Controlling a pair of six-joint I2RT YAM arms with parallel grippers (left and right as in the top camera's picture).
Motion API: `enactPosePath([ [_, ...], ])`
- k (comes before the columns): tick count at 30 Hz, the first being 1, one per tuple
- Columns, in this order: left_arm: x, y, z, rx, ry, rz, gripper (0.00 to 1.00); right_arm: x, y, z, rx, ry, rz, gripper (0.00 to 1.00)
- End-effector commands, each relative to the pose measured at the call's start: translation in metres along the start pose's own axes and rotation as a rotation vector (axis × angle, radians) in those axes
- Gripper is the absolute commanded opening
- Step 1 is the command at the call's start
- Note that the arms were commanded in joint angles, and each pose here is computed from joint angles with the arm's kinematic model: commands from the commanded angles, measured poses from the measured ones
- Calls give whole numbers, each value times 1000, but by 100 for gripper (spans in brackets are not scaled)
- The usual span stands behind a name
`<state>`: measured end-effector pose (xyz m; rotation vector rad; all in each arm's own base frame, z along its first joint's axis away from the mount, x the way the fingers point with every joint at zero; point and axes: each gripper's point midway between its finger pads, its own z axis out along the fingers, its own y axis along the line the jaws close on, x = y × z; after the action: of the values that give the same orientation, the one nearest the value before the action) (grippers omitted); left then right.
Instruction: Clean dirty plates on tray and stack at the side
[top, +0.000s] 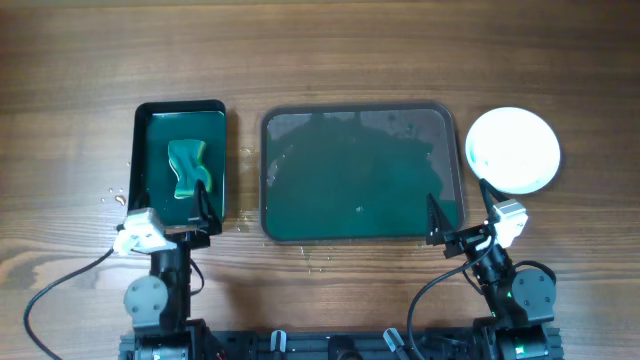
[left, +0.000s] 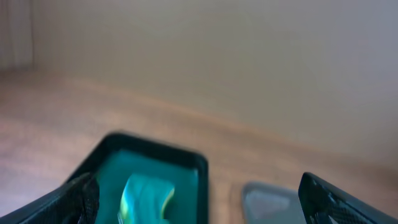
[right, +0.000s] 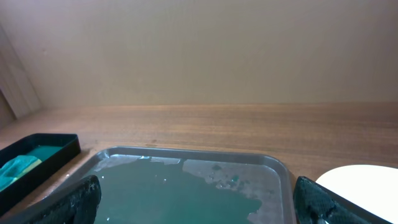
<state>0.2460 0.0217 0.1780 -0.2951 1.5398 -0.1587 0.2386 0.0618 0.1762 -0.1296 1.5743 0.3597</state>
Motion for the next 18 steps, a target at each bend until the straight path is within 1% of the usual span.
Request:
enactPosePath([
  [1, 21, 4, -1, -12, 78, 9, 100, -2, -1, -1, 7, -13, -12, 100],
  [18, 21, 3, -1, -6, 80, 5, 100, -2, -1, -1, 7, -13, -12, 100],
])
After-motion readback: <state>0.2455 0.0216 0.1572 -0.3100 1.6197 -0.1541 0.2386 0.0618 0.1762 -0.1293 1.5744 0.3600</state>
